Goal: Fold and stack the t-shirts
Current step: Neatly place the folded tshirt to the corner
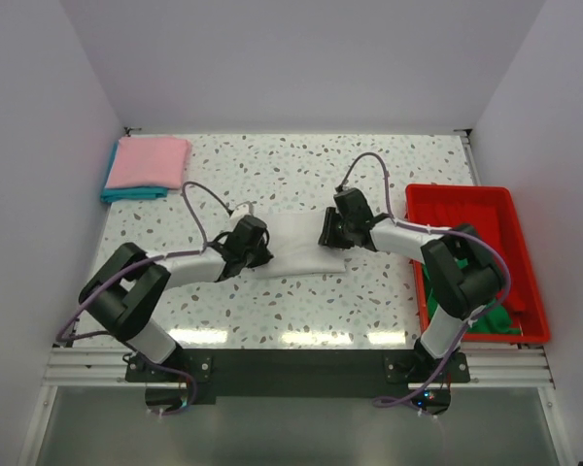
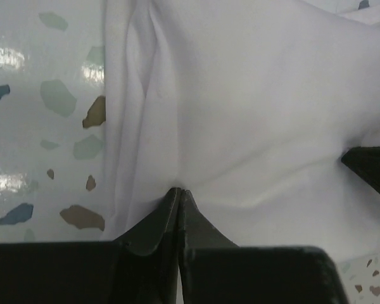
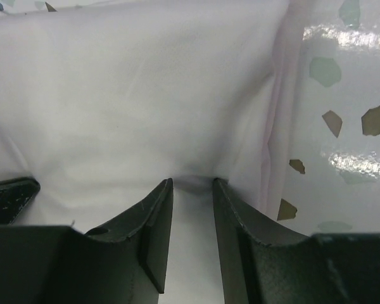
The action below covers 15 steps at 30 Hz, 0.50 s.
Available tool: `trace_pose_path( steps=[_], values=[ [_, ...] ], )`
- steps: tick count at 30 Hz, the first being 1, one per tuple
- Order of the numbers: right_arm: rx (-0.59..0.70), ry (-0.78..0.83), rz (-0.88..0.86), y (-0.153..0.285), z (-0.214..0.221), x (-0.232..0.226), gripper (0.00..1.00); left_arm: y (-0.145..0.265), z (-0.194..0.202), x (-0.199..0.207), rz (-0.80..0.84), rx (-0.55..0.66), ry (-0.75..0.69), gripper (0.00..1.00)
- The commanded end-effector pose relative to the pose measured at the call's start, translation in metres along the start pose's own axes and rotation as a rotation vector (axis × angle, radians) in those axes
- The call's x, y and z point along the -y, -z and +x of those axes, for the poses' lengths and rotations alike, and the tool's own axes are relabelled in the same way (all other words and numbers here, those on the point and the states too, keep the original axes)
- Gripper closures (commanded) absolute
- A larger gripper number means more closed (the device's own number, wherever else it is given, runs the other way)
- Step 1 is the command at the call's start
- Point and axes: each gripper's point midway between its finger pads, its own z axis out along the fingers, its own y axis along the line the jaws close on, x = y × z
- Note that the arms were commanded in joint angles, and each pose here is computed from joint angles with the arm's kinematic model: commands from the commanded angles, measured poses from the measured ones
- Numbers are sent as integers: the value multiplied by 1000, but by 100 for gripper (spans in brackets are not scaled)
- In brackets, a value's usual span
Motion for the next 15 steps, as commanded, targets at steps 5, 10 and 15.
trace_pose_path(
  steps=[5, 10, 15],
  values=[
    [-94, 84, 85, 0, 20, 24, 61, 42, -27, -12, -17, 79, -65, 57],
    [-119, 96, 51, -2, 21, 16, 58, 47, -47, -39, 2, 55, -7, 32],
    [-129, 103, 26, -2, 18, 9, 56, 33, -20, -28, 102, -108, -84, 18]
  ],
)
